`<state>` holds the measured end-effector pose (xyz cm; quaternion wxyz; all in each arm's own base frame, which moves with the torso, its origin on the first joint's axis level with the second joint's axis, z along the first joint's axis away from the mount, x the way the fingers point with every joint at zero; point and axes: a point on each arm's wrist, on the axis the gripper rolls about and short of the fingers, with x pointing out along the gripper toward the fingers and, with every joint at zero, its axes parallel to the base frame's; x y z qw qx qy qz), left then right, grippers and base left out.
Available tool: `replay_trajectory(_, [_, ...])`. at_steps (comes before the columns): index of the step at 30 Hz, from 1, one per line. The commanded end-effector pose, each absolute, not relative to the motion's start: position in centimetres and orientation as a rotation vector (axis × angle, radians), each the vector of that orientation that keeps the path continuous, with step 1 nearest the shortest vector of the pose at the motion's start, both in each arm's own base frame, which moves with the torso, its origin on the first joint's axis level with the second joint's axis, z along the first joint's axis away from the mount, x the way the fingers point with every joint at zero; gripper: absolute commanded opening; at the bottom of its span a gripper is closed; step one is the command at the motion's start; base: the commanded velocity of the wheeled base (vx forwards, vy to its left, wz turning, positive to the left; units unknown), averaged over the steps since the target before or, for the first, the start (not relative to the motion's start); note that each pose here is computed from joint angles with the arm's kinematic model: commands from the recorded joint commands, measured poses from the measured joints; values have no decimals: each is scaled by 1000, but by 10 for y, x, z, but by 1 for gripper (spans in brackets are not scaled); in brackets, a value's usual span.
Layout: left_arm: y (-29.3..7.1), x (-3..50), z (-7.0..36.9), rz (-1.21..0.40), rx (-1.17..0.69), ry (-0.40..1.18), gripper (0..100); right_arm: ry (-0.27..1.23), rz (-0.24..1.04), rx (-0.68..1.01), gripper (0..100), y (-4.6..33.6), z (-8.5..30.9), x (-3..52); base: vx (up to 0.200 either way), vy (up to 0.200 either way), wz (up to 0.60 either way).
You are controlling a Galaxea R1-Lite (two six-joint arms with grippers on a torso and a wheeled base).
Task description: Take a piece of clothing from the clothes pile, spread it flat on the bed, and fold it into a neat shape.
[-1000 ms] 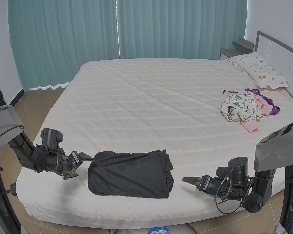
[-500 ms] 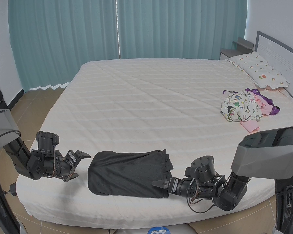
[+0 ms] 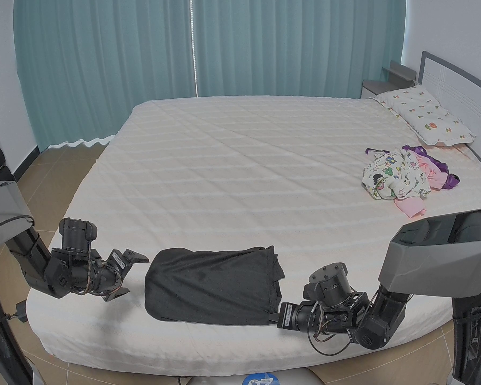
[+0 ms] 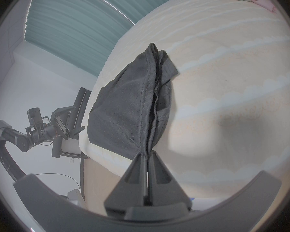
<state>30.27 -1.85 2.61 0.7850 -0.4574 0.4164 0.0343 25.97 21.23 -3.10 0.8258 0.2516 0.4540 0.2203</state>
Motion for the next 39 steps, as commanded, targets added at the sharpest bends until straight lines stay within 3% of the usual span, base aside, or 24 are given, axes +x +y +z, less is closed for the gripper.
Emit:
replay_trajectory(1, [-18, 302, 24, 78, -988, 904, 100, 966, 472, 514, 0, 207, -26, 254, 0, 0, 0])
replay_trajectory(11, [-18, 302, 24, 79, -988, 906, 100, 1006, 459, 457, 0, 202, -27, 250, 0, 0, 0])
replay_trajectory(12, [-18, 302, 24, 79, -988, 906, 100, 1006, 459, 457, 100, 202, -27, 250, 0, 0, 0])
replay_trajectory(25, [-18, 300, 23, 83, -990, 915, 100, 813, 431, 576, 100, 194, -4, 308, 0, 0, 0])
replay_trajectory(39, [-19, 297, 21, 91, -1015, 928, 100, 763, 320, 637, 100, 223, -28, 375, 0, 0, 0])
